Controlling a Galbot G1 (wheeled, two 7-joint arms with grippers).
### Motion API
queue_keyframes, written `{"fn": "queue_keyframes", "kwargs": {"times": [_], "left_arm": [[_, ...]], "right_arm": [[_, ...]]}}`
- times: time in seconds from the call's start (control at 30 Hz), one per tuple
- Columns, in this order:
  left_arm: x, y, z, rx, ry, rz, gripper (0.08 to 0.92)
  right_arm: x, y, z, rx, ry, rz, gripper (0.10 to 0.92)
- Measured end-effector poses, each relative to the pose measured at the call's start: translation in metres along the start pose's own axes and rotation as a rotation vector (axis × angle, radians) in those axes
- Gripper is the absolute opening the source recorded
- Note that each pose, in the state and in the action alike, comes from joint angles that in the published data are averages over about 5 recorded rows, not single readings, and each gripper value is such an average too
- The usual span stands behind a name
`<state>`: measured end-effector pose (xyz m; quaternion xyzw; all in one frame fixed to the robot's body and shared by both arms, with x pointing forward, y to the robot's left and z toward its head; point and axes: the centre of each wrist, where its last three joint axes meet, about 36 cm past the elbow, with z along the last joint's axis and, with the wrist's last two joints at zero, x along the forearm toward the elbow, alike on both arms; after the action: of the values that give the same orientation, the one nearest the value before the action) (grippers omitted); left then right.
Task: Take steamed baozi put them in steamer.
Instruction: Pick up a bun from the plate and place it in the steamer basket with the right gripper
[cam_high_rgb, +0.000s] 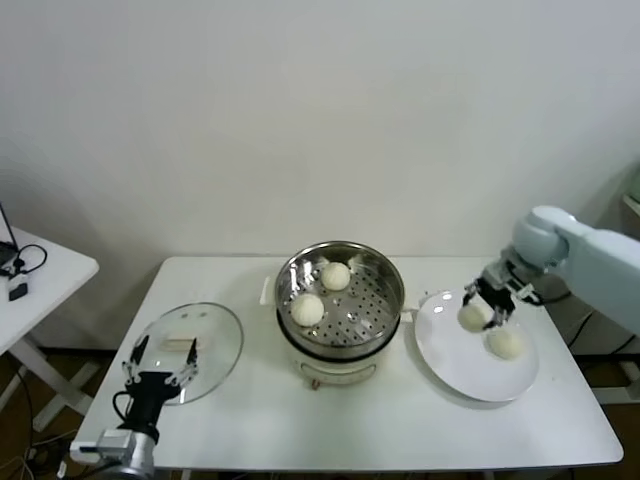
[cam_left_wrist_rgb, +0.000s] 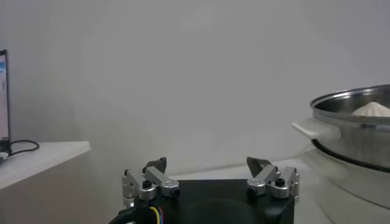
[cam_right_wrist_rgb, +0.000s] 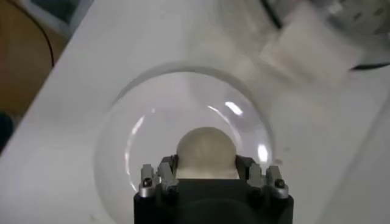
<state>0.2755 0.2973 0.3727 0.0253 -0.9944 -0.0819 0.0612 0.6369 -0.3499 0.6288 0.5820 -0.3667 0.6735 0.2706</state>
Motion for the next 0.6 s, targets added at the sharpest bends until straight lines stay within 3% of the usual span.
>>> {"fn": "queue_keyframes", "kwargs": {"times": [0.3, 0.6], "left_arm": [[0.005, -0.004, -0.001, 0.004, 0.009, 0.005, 0.823], [0.015, 0.004, -0.001, -0.006, 0.019, -0.005, 0.823]], "right_arm": [[0.102, -0.072, -0.078, 0.415, 0.126, 0.123, 0.636], [0.111, -0.108, -0.179, 0.744, 0.156, 0.134, 0.631]]}}
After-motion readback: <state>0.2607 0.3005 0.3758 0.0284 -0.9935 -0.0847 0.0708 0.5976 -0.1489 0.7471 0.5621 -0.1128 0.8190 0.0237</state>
